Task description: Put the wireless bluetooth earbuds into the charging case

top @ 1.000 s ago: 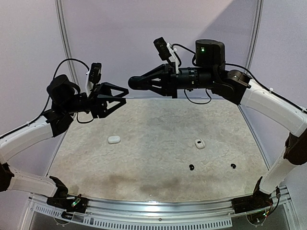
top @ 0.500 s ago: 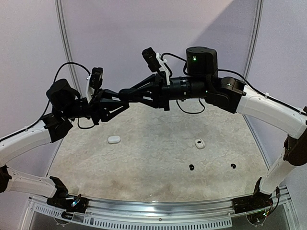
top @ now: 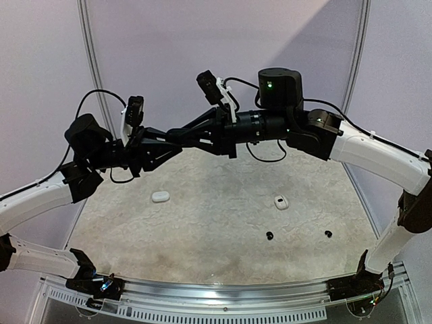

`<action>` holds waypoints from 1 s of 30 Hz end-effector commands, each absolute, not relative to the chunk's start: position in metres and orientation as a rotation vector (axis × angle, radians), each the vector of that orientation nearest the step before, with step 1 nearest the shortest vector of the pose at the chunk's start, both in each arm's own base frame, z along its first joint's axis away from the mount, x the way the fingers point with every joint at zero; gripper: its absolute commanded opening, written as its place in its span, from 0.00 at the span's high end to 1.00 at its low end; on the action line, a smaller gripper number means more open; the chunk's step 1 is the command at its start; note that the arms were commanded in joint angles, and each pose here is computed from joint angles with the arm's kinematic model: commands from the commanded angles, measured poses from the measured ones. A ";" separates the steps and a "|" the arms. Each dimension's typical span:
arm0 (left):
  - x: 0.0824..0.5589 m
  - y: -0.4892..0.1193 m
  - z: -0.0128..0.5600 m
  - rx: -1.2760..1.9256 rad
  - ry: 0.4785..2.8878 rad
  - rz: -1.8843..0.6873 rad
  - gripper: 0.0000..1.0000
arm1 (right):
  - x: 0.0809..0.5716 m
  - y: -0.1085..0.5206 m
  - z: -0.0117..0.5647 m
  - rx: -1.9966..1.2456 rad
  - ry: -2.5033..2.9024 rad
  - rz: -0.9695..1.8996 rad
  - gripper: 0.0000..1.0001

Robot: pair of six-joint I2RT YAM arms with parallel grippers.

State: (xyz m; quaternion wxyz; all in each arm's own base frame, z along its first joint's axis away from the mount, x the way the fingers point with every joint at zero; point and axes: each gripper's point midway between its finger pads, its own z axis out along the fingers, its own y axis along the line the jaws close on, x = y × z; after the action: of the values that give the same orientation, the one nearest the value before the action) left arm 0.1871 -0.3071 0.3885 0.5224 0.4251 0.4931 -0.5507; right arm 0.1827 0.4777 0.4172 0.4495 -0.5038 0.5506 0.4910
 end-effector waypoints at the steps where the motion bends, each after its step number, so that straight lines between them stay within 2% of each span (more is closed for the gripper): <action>1: 0.180 -0.308 0.392 1.020 1.152 -1.335 0.92 | 0.187 0.482 0.414 -1.233 1.373 1.193 1.00; 3: 0.180 -0.307 0.393 1.015 1.149 -1.334 1.00 | 0.189 0.483 0.410 -1.232 1.385 1.192 1.00; 6: 0.181 -0.307 0.393 1.006 1.147 -1.327 1.00 | 0.192 0.485 0.403 -1.234 1.414 1.180 0.97; 8: 0.185 -0.305 0.391 0.989 1.160 -1.305 1.00 | 0.198 0.484 0.399 -1.211 1.455 1.139 0.67; 9: 0.188 -0.305 0.388 0.985 1.172 -1.287 1.00 | 0.202 0.482 0.397 -1.201 1.473 1.115 0.56; 11: 0.192 -0.305 0.378 1.004 1.192 -1.221 1.00 | 0.208 0.477 0.396 -1.183 1.496 1.055 0.43; 12: 0.194 -0.305 0.374 1.024 1.189 -1.176 1.00 | 0.212 0.474 0.397 -1.177 1.499 1.021 0.40; 20: 0.191 -0.307 0.362 1.176 1.104 -1.043 1.00 | 0.224 0.478 0.381 -1.184 1.557 0.945 0.39; 30: 0.187 -0.307 0.339 1.334 1.046 -0.893 1.00 | 0.246 0.476 0.382 -1.140 1.610 0.943 0.48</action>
State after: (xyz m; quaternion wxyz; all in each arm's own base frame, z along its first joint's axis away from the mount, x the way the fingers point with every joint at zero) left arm 0.2024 -0.3049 0.3398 0.5766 0.5232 0.4859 -0.3971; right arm 0.2186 0.4816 0.3774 0.4429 -0.4914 0.6361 0.3972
